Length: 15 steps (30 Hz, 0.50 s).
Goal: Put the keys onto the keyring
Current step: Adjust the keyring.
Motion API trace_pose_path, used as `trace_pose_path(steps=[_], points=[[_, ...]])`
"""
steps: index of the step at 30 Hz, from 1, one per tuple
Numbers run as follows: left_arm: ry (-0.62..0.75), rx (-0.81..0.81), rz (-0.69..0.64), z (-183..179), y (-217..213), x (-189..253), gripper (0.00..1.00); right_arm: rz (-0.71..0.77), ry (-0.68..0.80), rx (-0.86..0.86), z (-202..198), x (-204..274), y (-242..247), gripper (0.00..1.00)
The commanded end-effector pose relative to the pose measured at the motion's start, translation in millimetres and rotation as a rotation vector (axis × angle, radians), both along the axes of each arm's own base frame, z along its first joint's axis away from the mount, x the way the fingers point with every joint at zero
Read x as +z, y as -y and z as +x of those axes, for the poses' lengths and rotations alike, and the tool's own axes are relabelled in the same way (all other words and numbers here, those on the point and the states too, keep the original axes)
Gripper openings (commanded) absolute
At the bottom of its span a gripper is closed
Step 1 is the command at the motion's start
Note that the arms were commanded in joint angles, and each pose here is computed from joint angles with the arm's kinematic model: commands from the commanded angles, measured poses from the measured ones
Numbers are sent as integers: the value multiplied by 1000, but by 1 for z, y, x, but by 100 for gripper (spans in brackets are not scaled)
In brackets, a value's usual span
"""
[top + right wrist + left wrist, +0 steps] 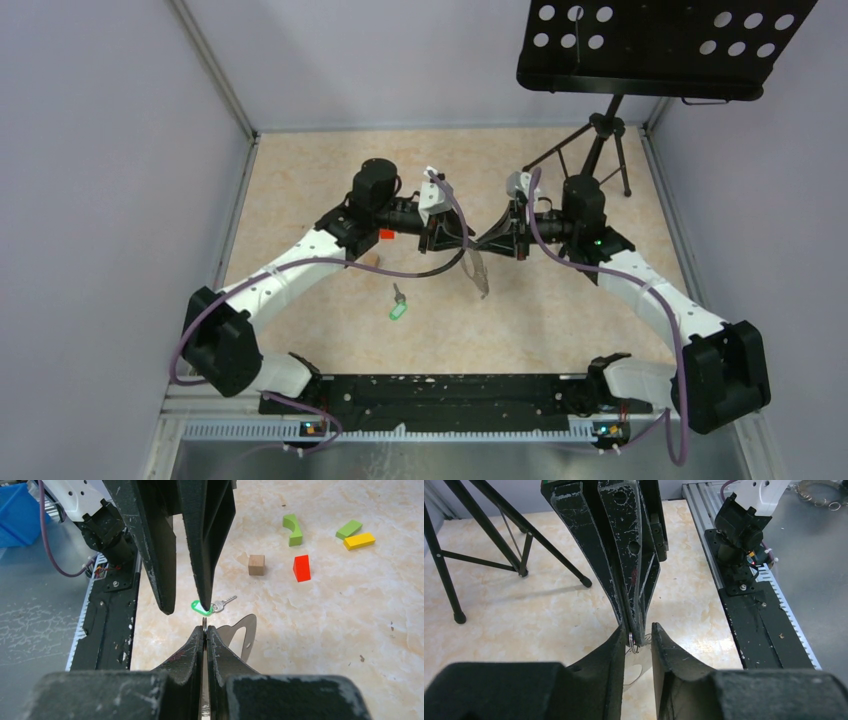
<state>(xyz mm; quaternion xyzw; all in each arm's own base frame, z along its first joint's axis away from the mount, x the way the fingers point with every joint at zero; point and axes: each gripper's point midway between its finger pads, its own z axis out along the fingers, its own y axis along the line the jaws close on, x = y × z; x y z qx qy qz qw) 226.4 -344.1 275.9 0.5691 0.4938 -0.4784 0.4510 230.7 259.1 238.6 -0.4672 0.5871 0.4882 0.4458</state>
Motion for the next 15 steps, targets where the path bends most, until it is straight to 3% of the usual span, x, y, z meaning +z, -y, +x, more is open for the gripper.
trace_pose_path(steps=[1, 6, 15], points=[[45, -20, -23, 1, 4, 10, 34, 22, 79, 19, 2, 17, -4, 0], [58, 6, -6, 4, 1, 2, 42, 26, 83, 23, 1, 18, -4, 0], [20, -4, 20, 4, 3, -16, 38, 33, 82, 32, 0, 20, -4, 0]])
